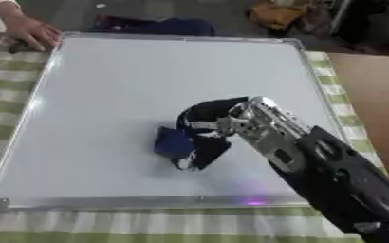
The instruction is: Wipe the whiteboard clean with a brush.
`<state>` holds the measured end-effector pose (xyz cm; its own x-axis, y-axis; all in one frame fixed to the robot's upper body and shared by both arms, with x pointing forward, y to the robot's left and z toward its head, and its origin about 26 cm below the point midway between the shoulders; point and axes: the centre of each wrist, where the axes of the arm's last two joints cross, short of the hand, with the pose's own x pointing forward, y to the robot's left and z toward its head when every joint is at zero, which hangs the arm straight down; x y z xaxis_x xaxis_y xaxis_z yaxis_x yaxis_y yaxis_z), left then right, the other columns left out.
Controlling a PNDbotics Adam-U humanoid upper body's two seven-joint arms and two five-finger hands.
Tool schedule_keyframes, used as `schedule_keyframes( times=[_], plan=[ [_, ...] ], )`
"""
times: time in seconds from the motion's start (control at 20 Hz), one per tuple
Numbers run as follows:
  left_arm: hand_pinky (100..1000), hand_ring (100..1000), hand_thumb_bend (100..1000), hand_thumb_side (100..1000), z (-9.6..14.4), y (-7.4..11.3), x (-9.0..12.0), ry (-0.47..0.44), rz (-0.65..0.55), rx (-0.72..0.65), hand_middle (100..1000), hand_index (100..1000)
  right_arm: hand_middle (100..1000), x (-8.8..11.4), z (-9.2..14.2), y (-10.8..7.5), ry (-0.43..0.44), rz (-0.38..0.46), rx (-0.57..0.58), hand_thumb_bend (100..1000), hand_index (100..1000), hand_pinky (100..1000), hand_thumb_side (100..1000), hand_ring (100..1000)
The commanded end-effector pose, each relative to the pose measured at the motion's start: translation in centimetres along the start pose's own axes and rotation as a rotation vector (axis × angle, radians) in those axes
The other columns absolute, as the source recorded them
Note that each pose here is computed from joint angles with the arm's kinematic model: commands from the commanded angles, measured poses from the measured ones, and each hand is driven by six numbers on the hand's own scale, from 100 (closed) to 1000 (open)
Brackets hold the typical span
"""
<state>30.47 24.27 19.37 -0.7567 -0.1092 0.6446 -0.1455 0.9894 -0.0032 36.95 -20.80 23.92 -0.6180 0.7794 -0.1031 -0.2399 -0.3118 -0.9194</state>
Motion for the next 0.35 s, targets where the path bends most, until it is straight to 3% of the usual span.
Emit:
schedule_keyframes(
  times=[0.05, 0.35],
  plan=[
    [644, 800, 200, 1000, -0.3, 0.0, 0.6, -0.026, 0.003, -0.003, 777, 813, 837, 0.0, 2.1, -1.7, 0.036, 0.039, -0.108, 189, 131, 687, 741, 814],
    [644, 800, 202, 1000, -0.3, 0.2, 0.6, -0.026, -0.003, 0.010, 776, 812, 796, 0.9, 6.2, -3.4, 0.063, 0.049, -0.364, 100, 116, 690, 744, 790]
  ],
)
